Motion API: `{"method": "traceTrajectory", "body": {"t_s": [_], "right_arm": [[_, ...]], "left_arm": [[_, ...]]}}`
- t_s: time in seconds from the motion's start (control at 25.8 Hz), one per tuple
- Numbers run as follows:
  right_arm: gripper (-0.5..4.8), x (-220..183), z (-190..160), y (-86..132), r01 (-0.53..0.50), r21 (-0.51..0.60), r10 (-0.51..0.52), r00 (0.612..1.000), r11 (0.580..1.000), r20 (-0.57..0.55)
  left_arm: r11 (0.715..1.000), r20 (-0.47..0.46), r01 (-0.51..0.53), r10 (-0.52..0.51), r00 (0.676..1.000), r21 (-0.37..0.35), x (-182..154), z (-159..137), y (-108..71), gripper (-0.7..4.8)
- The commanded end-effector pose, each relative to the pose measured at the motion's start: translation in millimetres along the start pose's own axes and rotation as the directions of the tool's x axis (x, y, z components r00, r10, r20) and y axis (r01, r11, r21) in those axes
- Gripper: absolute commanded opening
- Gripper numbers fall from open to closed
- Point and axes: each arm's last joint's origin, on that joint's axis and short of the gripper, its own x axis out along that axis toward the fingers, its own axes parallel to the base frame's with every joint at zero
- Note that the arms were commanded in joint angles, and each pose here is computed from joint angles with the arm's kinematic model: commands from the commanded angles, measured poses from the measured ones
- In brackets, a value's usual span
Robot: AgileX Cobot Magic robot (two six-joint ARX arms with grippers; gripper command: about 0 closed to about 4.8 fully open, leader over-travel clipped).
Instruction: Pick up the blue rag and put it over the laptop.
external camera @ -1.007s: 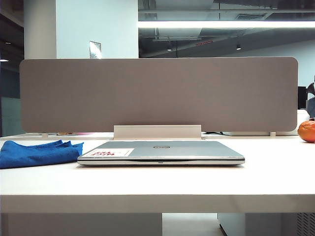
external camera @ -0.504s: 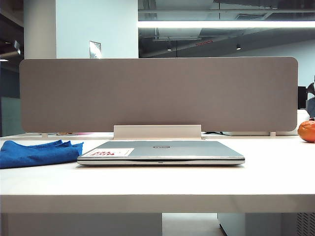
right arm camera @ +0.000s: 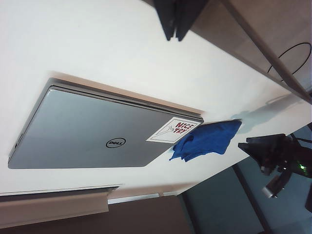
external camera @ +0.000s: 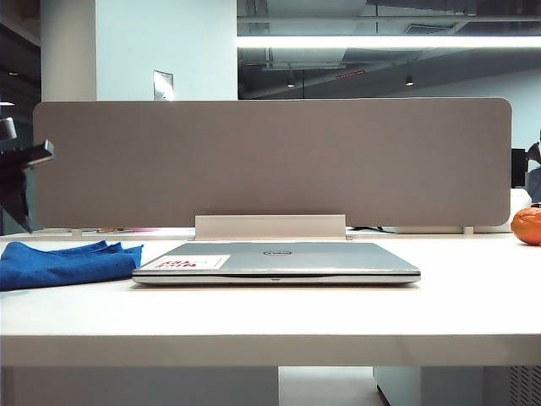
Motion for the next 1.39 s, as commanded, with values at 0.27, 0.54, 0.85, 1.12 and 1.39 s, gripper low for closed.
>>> {"method": "traceTrajectory", "body": {"t_s": [0.27, 0.54, 0.85, 1.12, 1.39], "right_arm": [[-0.05, 0, 0, 0, -0.002, -0.005, 0.002, 1.000, 1.000, 0.008], [-0.05, 0, 0, 0, -0.002, -0.006, 0.002, 1.000, 1.000, 0.008], [-0.05, 0, -1, 0, -0.001, -0.003, 0.001, 1.000, 1.000, 0.005], [-0.05, 0, -1, 0, -0.001, -0.004, 0.001, 1.000, 1.000, 0.005], [-0.05, 0, -1, 0, -0.001, -0.003, 0.001, 1.000, 1.000, 0.005]], "left_arm": [[0.999, 0.004, -0.045, 0.045, 0.999, -0.016, 14, 11, 4.8, 2.38], [0.992, -0.056, -0.074, 0.069, 0.996, -0.101, 14, 10, 29.5, 2.53], [0.993, -0.120, -0.048, 0.035, 0.992, -0.107, 27, 2, 32.2, 2.52], [0.994, -0.083, -0.035, 0.027, 0.996, -0.100, 29, 5, 31.1, 2.51], [0.996, -0.101, 0.011, -0.020, 0.995, -0.086, 35, 3, 24.0, 2.51]]}}
